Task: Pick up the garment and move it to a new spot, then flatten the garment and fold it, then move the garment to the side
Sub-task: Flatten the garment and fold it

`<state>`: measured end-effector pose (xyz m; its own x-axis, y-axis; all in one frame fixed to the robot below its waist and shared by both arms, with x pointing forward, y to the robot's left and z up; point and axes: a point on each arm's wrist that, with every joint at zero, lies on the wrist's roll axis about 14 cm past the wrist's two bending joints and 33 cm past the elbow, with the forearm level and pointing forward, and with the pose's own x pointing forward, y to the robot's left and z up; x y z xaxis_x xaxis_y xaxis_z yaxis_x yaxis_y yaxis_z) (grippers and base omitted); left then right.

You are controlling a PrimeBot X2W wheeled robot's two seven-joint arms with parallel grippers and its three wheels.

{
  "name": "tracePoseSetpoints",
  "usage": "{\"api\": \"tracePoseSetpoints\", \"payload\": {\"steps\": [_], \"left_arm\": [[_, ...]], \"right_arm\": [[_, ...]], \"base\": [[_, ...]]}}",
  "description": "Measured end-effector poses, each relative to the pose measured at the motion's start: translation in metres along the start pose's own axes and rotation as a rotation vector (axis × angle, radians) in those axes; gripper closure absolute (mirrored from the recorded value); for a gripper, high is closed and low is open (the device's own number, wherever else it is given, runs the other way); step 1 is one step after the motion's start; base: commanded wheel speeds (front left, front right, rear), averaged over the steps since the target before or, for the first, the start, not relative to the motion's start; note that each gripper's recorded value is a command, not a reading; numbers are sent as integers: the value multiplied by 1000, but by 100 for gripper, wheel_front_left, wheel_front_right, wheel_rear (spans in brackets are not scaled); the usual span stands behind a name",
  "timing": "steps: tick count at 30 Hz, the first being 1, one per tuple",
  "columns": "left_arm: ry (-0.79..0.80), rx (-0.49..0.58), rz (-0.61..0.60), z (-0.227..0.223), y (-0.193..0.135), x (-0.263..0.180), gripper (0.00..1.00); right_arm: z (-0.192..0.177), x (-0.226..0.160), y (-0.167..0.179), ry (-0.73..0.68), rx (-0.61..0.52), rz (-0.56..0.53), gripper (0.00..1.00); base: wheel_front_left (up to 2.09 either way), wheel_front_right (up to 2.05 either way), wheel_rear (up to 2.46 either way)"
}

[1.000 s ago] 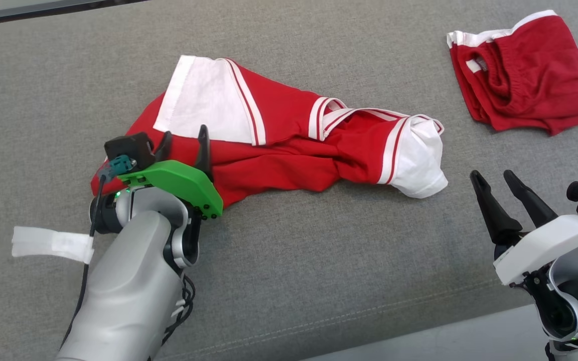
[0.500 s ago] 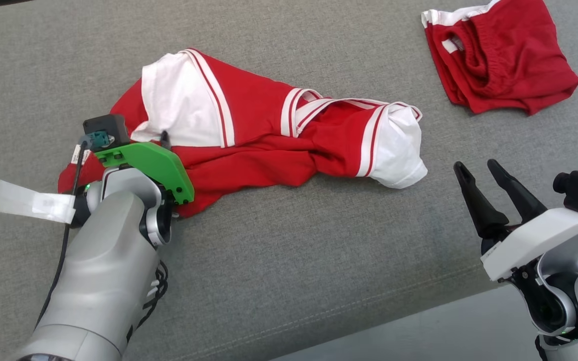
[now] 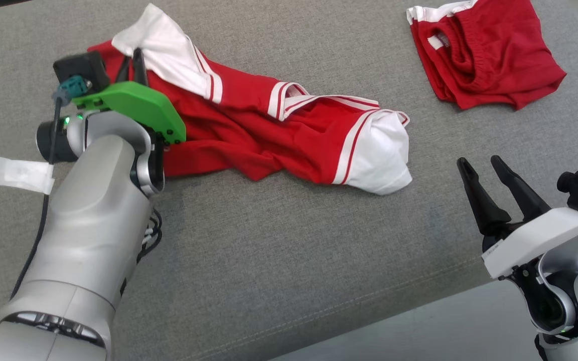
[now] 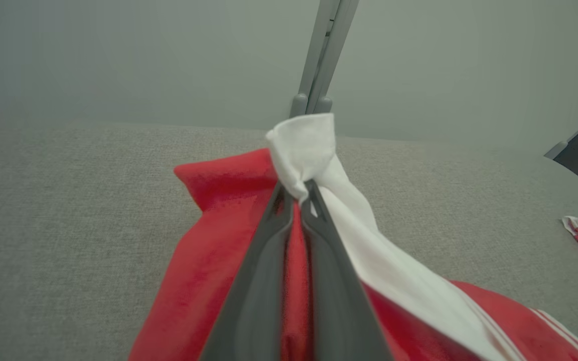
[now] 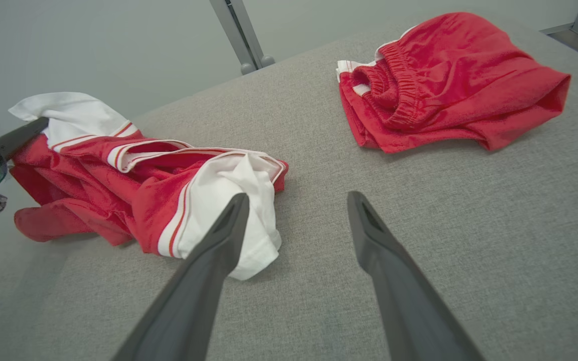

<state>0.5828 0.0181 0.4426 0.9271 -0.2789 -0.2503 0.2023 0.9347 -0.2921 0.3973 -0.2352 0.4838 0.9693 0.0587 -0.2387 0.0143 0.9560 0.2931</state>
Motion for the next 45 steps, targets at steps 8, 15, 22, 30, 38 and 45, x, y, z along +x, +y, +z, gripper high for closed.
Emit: {"api": "tracePoseSetpoints", "payload": {"steps": [8, 15, 22, 30, 38, 45], "left_arm": [[-114, 68, -78, 47, -34, 18, 100], [-128, 121, -163, 52, -70, 36, 100], [-89, 149, -241, 29, -103, 48, 71], [-63, 143, -297, 11, -118, 52, 0], [-44, 91, -223, 1, -84, 35, 0], [52, 82, 24, -14, 1, 19, 0]], "right_arm": [[6, 4, 10, -17, -7, 29, 0], [12, 5, 8, -42, -1, 23, 0], [10, 6, 1, -53, 10, -7, 0], [2, 8, -13, -46, 16, -47, 0], [-2, 15, -7, -39, 21, -18, 0], [2, 24, 17, -42, 23, 59, 0]], "base": [[0, 0, 0], [0, 0, 0], [0, 0, 0], [0, 0, 0], [0, 0, 0], [0, 0, 0]]}}
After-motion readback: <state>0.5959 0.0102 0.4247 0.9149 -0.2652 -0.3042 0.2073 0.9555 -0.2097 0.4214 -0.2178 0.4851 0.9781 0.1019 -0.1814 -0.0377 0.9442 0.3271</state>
